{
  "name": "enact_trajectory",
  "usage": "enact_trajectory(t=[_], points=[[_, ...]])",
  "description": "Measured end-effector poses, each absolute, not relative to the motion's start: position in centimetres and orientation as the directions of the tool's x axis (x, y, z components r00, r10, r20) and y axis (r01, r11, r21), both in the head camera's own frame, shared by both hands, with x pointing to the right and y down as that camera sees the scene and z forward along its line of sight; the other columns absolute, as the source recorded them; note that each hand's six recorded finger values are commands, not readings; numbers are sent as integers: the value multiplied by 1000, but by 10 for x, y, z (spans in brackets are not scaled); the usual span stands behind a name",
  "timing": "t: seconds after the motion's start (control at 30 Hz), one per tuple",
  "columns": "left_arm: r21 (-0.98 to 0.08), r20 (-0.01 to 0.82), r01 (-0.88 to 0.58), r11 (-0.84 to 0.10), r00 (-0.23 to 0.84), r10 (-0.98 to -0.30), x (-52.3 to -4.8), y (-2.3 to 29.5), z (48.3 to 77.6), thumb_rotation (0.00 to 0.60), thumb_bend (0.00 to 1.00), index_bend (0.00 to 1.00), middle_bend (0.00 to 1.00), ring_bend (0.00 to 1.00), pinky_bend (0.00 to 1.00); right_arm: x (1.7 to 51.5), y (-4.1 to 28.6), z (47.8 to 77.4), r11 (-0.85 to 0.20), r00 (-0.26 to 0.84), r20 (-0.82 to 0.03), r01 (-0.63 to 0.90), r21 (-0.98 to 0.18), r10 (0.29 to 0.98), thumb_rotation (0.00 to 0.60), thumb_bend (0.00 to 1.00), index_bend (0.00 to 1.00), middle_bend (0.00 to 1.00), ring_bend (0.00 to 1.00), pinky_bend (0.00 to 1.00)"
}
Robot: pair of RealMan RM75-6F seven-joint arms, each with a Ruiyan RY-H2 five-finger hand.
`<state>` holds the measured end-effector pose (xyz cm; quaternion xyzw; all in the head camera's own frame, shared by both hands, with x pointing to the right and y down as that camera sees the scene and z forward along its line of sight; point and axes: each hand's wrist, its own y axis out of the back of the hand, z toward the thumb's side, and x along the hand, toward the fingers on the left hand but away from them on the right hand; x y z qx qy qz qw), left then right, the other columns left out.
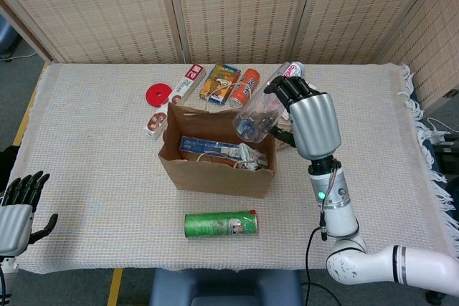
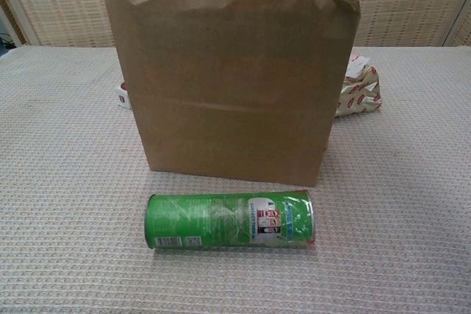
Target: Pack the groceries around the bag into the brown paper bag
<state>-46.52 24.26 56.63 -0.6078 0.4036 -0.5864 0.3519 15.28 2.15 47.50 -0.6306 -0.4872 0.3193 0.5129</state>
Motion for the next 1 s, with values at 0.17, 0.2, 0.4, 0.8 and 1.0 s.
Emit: enact_trajectory(t=[0.17,0.2,0.4,0.8,1.0], points=[[-900,430,-81,-427,-10,-903,-465,243,566,600,347,0,0,0,0,115,25,473,-17,333,110,355,-935,937,600,297,720,669,692,738],[-900,430,-81,-427,-10,-903,-466,243,566,600,348,0,0,0,0,109,27,474,-27,331,106,374,-927,938,600,297,720,669,692,738],[-900,430,-83,-428,-8,-903,-466,243,566,600,347,0,0,0,0,83,36,482,-70,317,83,442,-894,945,600,297,720,669,692,738],[-900,430,-83,-428,-7,-903,-466,243,566,600,347,0,0,0,0,41,72,510,-216,320,-42,529,-821,946,600,297,718,669,692,739],[-900,430,-83,-428,-6,-903,-466,243,566,600,347,0,0,0,0,36,82,517,-243,345,-59,519,-820,937,600,297,717,669,691,738]])
